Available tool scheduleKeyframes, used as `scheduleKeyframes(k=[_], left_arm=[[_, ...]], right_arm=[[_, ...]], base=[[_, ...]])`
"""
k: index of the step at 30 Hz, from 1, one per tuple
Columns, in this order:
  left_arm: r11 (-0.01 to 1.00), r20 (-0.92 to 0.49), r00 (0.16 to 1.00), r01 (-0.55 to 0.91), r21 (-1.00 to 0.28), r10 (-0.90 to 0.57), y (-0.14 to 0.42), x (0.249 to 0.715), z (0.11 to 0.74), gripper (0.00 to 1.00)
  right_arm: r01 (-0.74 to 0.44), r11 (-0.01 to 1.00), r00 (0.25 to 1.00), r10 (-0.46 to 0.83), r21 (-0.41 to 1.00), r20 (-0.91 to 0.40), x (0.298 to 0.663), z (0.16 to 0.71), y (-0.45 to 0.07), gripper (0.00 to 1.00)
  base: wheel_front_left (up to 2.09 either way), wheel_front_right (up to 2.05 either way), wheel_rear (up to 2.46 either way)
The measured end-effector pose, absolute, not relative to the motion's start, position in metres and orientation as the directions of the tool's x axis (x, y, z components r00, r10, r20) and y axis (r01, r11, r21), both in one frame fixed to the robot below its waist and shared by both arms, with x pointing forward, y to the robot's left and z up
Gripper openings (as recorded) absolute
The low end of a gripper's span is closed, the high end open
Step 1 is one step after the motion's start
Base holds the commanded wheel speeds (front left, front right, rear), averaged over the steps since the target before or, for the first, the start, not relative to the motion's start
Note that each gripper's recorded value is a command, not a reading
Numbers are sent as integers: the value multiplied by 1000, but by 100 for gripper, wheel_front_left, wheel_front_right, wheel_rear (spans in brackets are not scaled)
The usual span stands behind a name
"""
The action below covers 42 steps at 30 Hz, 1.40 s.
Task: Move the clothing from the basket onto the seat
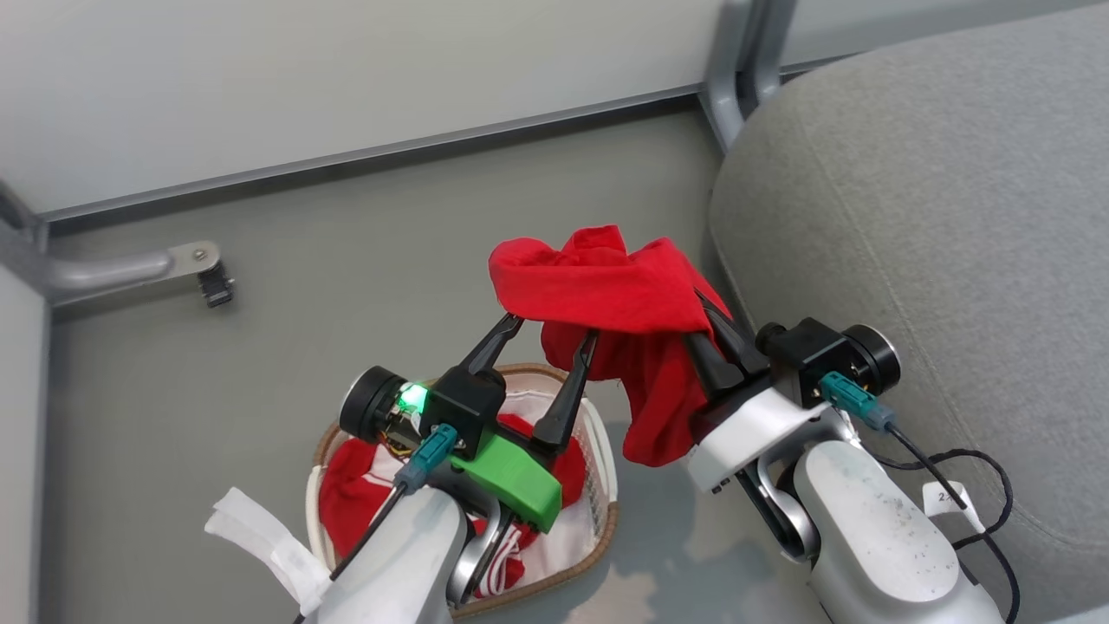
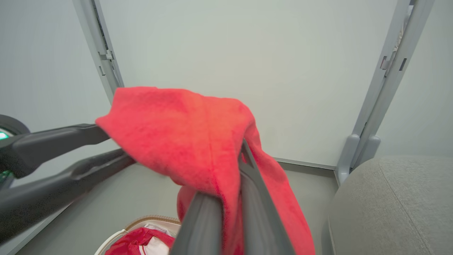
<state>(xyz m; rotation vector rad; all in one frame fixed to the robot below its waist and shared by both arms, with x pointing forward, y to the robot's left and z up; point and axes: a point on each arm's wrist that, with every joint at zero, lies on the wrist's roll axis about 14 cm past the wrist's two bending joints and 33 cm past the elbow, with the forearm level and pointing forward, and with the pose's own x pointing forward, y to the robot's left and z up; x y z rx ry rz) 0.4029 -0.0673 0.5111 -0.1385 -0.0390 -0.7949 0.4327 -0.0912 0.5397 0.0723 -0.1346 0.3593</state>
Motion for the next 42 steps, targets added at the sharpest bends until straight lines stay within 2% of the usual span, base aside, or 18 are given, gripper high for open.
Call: scheduleKeyframes(k=[13,19,23,28,33,38,42], left_arm=[[503,61,518,849,-163,-853,-144,379,490,100],[370,61,386,911,-183,-920,-181,352,485,100],[316,69,335,928,-199,-940,-196,344,485,100],[313,44,331,921,-233,-943,-199,348,470,100],[352,2,364,902,-250,-931,-192,363,446,100],[372,-31,377,892,-256,-926,-186,372,425,100],[398,-43,400,882,-253,-915,-179,389,412,100]], right_arm=[[-110,993,984,102,46,146,396,545,-180,0],[69,997,987,-75,41,144,371,545,-236,0],[131,991,984,-131,11,124,363,540,-256,0],[138,985,984,-124,-100,129,376,552,-277,0],[142,955,980,-99,-259,173,406,587,-307,0],[218,892,966,-140,-397,217,430,626,-355,0],[271,851,955,-179,-450,237,453,645,-384,0]], base=[[0,0,0],[0,0,0],[0,0,0],[0,0,0],[0,0,0],[0,0,0],[0,0,0]])
